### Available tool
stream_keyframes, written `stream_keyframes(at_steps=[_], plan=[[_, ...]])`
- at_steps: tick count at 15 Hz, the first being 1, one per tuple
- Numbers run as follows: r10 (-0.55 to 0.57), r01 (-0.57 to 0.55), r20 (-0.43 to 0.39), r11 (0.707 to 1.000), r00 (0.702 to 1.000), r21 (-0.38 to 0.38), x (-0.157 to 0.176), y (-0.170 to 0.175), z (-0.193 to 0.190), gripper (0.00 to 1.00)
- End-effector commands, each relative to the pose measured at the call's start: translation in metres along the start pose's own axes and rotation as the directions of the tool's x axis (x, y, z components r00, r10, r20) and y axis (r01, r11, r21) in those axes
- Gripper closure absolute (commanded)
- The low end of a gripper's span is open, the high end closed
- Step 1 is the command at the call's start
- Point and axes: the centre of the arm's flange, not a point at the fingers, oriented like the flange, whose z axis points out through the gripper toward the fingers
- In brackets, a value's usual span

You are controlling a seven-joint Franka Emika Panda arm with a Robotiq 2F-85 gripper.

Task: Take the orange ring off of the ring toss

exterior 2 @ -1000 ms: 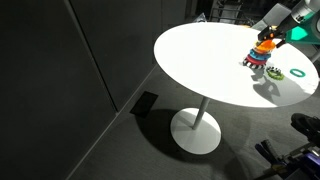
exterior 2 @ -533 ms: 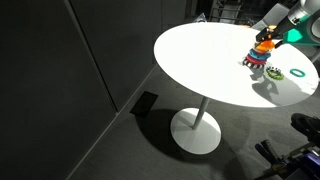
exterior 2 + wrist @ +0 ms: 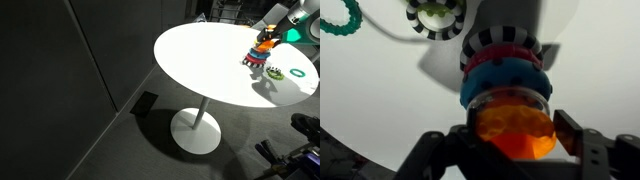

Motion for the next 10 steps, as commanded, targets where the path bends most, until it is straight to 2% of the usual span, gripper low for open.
stream_keyframes(at_steps=[1, 10], plan=[[0.023, -0.023, -0.019, 1.0, 1.0, 0.002, 0.009, -0.001, -0.009, 0.5], [0.035, -0.034, -0.042, 0.999, 0.998, 0.019, 0.023, 0.001, -0.035, 0.5]])
